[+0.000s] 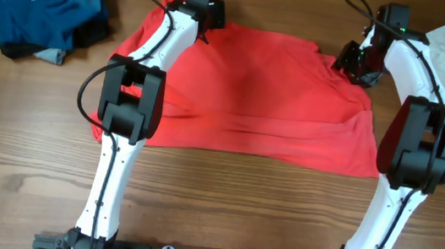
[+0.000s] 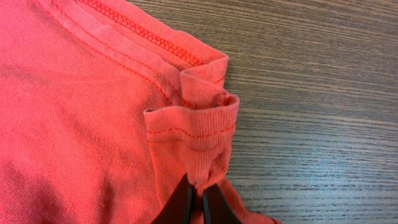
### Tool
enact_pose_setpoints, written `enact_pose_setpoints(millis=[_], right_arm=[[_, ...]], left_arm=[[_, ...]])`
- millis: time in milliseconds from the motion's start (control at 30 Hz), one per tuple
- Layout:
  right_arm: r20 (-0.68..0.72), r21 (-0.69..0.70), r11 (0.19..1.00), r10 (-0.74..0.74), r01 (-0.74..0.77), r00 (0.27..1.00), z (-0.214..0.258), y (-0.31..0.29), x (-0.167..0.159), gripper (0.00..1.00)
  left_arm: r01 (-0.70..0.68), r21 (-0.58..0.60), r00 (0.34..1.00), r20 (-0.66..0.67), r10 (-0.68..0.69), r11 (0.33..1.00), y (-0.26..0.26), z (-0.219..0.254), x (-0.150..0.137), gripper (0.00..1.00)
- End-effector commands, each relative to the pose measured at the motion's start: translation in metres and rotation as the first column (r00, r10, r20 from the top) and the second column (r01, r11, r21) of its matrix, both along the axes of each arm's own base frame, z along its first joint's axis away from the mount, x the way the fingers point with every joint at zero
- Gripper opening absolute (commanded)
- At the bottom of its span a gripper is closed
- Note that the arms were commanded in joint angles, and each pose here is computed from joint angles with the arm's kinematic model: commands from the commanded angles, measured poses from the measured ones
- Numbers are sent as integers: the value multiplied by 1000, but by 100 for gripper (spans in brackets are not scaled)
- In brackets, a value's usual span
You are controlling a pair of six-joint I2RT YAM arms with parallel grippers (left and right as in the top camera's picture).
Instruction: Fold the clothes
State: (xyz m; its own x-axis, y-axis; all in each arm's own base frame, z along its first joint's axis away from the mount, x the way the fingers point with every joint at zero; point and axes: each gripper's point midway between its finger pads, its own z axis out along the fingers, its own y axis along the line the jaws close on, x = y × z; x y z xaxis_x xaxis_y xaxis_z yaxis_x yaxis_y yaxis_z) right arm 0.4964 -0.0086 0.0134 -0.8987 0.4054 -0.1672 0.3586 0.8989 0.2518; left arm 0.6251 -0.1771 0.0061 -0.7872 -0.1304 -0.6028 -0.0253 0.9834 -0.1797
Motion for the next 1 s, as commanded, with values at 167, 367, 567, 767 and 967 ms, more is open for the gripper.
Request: enact_pose_setpoints(millis=[167, 367, 567, 767, 967], right_arm=[[-10, -89, 993, -76, 75, 997, -4, -18, 5, 12], [73, -189, 975, -105, 117, 992, 52, -39, 18, 4], [121, -230, 957, -151, 176, 981, 86, -49, 16, 4], [94, -218, 957, -176, 193, 980, 98, -47, 1, 4], [32, -226, 937, -266, 266, 963, 104, -52, -22, 4]], left_arm=[[-13, 27, 996, -90, 16, 1000, 8, -32, -16, 6], [-18, 30, 995, -99, 21, 999, 12, -33, -17, 4], [-19, 14, 999, -50, 19, 1000, 11, 14, -14, 4], [-19, 10, 999, -36, 19, 1000, 17, 87, -32, 4], [-20, 39, 991, -130, 25, 999, 30, 125, -74, 4]])
